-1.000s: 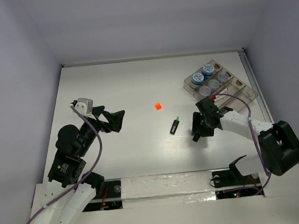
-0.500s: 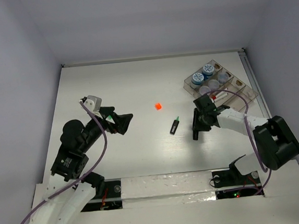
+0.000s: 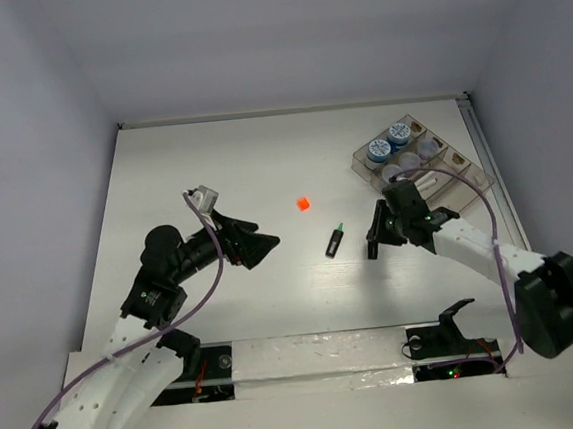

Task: Sort the stationery into containers
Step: Pick up the pen from the center of the board, then pick up the pen cap from the center of the board.

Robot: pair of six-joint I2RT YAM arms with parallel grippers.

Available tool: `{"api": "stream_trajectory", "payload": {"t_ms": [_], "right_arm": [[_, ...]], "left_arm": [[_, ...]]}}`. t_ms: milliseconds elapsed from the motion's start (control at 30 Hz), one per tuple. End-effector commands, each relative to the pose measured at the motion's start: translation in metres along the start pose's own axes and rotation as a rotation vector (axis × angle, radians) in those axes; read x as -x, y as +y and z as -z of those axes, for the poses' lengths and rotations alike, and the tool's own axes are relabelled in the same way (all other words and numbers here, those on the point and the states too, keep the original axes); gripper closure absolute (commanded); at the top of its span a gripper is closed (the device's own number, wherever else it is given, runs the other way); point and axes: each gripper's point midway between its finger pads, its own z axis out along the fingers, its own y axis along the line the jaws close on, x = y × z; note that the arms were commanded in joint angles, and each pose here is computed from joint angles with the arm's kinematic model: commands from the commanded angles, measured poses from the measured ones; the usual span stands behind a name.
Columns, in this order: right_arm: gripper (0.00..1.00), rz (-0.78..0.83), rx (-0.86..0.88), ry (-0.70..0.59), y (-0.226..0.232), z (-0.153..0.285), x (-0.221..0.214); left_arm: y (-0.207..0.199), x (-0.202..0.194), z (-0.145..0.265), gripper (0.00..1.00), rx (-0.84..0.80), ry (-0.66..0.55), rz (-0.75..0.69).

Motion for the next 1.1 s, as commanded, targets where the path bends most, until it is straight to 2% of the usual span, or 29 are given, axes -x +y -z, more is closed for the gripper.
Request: {"api": "stream_trajectory", "payload": {"t_ms": [0, 133, 367, 500, 600, 800, 1067], "right_arm": [[0.98, 0.014, 0.274, -0.164, 0.063, 0.042, 0.043], [0.98, 0.045, 0.52, -0.245, 0.131, 0.083, 0.058], [0.98, 0.11, 0.755, -0.344, 0.219, 0.125, 0.075], [0.98, 0.129, 0.811, -0.356, 0.246, 0.132, 0.076], [0.98, 0.14, 0.842, -0.371, 0.259, 0.141, 0.077], [0.98, 0.142, 0.841, -0.379, 0.262, 0.143, 0.078], [0.97, 0.14, 0.862, -0.336, 0.263, 0.145, 0.067]], "left_arm": [[-0.028, -0.001, -0.01, 0.15, -0.174, -0.009, 0.064], [-0.044, -0.016, -0.026, 0.17, -0.222, 0.032, 0.089], [-0.044, -0.029, -0.055, 0.2, -0.208, 0.076, 0.132], [-0.031, -0.034, -0.061, 0.27, -0.14, 0.071, 0.13], [-0.017, -0.033, -0.063, 0.35, -0.069, 0.059, 0.114], [0.002, -0.027, -0.066, 0.4, 0.032, 0.013, 0.092], [0.01, -0.022, -0.072, 0.42, 0.074, -0.032, 0.058]]}}
